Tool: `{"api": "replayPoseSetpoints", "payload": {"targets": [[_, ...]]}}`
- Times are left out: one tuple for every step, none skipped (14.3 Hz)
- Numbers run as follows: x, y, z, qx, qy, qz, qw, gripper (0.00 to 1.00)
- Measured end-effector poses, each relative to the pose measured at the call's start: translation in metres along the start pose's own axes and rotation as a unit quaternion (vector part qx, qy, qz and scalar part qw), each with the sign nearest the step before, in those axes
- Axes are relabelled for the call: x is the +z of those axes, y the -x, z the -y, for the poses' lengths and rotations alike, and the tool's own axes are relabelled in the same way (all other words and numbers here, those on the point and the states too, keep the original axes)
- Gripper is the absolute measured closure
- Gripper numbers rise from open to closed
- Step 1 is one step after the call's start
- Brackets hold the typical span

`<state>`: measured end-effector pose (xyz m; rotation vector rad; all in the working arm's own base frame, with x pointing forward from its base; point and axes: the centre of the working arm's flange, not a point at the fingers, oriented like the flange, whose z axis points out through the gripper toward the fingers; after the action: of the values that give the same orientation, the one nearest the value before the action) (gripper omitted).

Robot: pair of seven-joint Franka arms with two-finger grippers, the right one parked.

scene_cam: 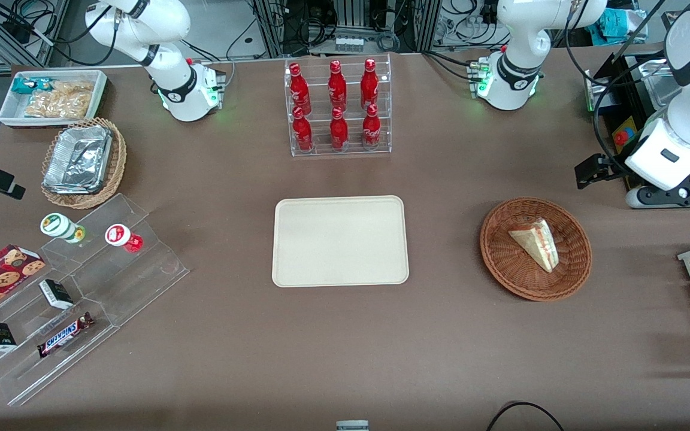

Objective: Place sandwich from basket to tray
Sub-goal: 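Lower the left gripper into the wicker basket and grasp the sandwich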

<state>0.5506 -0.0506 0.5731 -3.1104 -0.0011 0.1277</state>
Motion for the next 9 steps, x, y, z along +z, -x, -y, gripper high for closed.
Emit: {"api": "replayPoseSetpoints", "payload": {"targets": [[0.000,0.000,0.000,0.000,0.002,0.000,1.0000,0.00],[0.001,0.000,-0.001,0.000,0.003,0.001,1.0000,0.00],[0.003,-0.001,-0.001,0.000,0.004,0.004,1.0000,0.00],[0.010,-0.002,-0.002,0.000,0.004,0.011,0.9999,0.00],[0.020,-0.004,-0.002,0.000,0.003,0.021,0.9998,0.00],[0.035,-0.007,-0.002,0.001,0.003,0.035,0.9994,0.00],[0.054,-0.011,-0.002,0.001,0.002,0.048,0.9989,0.00],[0.075,-0.016,-0.003,0.001,0.002,0.052,0.9987,0.00],[0.099,-0.020,-0.003,0.000,0.003,0.050,0.9987,0.00]]}}
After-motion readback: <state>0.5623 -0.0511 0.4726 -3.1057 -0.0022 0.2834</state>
